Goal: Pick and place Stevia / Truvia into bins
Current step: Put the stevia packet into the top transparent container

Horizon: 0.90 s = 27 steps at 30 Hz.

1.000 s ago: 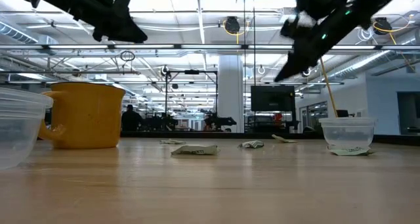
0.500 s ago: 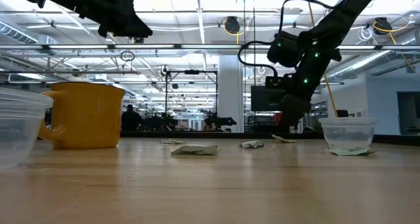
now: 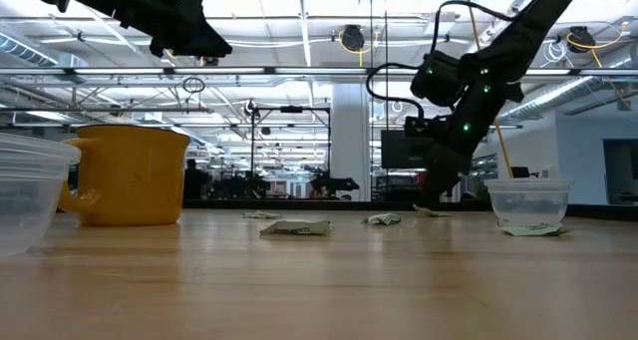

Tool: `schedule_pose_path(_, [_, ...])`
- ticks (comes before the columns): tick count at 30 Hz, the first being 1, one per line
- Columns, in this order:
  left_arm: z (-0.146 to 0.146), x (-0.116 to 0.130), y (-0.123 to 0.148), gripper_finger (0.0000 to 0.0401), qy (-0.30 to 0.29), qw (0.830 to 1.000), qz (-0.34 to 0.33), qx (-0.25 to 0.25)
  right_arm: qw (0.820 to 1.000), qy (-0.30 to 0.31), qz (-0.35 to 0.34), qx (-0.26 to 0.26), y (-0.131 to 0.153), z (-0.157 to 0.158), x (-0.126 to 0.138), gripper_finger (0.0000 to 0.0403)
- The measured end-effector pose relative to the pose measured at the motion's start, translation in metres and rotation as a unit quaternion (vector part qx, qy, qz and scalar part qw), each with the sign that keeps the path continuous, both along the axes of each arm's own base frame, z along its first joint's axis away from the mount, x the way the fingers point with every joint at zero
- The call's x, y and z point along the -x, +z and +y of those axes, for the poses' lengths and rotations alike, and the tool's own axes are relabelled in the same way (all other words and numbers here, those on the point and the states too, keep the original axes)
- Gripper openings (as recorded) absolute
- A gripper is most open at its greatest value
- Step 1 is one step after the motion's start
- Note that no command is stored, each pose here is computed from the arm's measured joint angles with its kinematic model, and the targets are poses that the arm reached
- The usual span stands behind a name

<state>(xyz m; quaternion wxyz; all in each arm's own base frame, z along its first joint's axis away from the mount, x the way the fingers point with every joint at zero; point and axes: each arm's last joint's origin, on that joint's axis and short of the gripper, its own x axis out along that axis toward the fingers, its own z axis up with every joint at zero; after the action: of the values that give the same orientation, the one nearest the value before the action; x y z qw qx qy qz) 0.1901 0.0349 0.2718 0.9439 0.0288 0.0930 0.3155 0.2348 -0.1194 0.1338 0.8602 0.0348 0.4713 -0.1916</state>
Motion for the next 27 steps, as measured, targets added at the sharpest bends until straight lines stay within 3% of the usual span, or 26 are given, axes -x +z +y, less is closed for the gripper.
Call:
schedule_pose_path(10, [0.000,0.000,-0.001,0.0118,-0.001,1.000,0.004,0.001,0.999,-0.032,0.004,-0.005,-0.011,-0.007,0.013,0.0172])
schedule_pose_path(15, [0.000,0.000,-0.001,0.0118,-0.001,1.000,0.005,0.001,0.999,-0.035,0.005,-0.011,-0.013,-0.006,0.015,0.0124])
schedule_pose_path(23, [0.000,0.000,-0.002,0.0118,0.000,1.000,0.012,0.002,0.999,-0.036,0.006,-0.011,-0.013,-0.006,0.015,0.0010])
schedule_pose_path(27, [0.000,0.000,-0.002,0.0118,0.000,1.000,0.012,0.002,0.999,-0.036,-0.012,-0.007,-0.011,-0.003,0.011,0.0011])
